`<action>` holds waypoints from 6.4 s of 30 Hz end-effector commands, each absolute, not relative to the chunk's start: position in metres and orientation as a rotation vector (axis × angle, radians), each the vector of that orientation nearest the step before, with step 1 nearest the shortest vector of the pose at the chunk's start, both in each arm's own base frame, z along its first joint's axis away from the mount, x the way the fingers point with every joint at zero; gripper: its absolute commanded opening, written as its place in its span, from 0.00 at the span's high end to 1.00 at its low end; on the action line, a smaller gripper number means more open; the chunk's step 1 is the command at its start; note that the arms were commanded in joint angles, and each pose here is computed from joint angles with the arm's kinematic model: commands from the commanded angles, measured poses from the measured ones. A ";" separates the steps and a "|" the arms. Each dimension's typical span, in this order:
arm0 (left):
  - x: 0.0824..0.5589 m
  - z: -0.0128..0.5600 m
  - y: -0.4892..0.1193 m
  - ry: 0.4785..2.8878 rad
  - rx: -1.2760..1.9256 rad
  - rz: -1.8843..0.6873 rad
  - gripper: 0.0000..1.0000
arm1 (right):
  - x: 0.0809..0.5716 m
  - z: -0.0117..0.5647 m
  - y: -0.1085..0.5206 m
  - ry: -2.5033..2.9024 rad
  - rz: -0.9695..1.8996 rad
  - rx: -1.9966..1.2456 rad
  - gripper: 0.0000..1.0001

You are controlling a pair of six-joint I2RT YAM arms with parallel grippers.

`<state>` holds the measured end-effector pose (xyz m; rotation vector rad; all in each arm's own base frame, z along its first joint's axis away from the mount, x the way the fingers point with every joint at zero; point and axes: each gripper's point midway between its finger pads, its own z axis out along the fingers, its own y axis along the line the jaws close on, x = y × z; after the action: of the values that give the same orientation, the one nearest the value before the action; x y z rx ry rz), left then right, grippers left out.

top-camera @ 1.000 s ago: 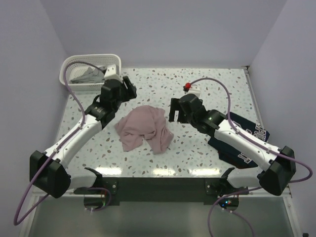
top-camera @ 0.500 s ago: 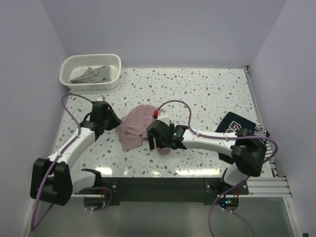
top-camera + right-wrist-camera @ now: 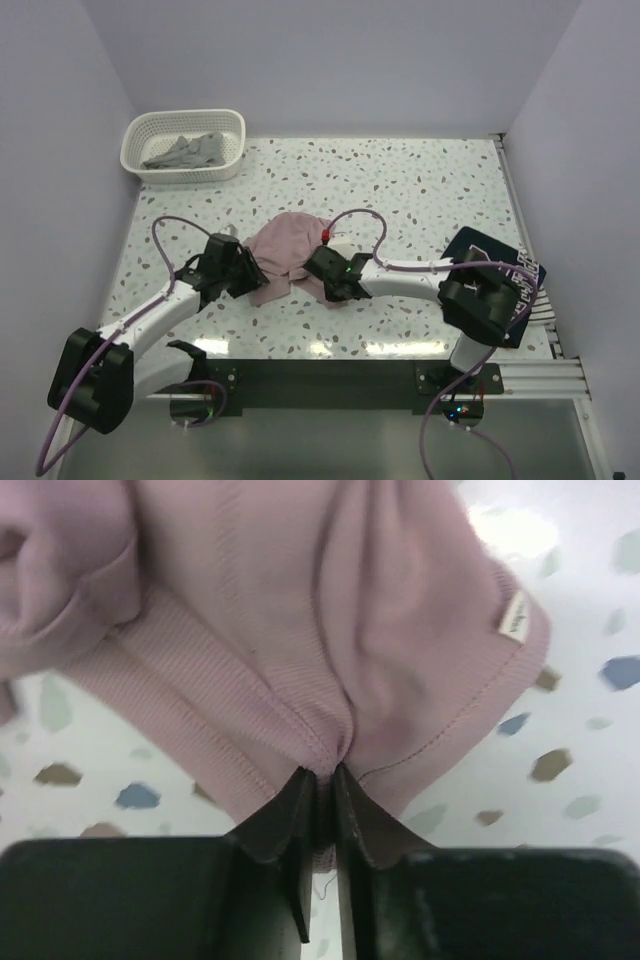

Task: Fold and stack the tank tops
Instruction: Flatten the tank top out

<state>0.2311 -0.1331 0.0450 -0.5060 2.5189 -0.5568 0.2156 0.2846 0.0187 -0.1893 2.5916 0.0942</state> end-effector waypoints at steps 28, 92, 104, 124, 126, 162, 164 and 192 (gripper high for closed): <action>0.190 0.048 -0.186 2.620 -0.104 -0.624 1.00 | 0.537 0.160 0.132 2.286 -0.125 0.330 0.24; 0.298 0.117 -0.092 2.384 -0.359 -0.440 0.60 | 0.186 0.031 0.405 2.449 0.157 -0.420 0.67; 0.299 0.109 -0.093 2.400 -0.362 -0.456 0.61 | 0.179 0.018 0.401 2.509 0.198 -0.405 0.69; 0.297 0.095 -0.093 2.422 -0.376 -0.456 0.63 | 0.170 0.013 0.400 2.542 0.231 -0.403 0.67; 0.298 0.094 -0.091 2.421 -0.384 -0.448 0.63 | 0.167 0.011 0.395 2.556 0.219 -0.399 0.78; 0.254 0.041 -0.165 2.518 -0.199 -0.790 0.61 | 0.253 0.139 0.110 2.319 -0.172 0.265 1.00; 0.249 0.043 -0.182 2.515 -0.151 -0.835 0.60 | 0.255 0.136 0.107 2.323 -0.186 0.271 1.00; 0.325 0.079 -0.202 2.417 -0.296 -0.767 1.00 | 0.297 0.255 0.111 2.140 -0.084 0.271 1.00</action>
<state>0.2820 -0.2379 0.0321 -0.2168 2.5427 -0.9461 0.2842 0.1185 0.2109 0.2630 2.2363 -0.0690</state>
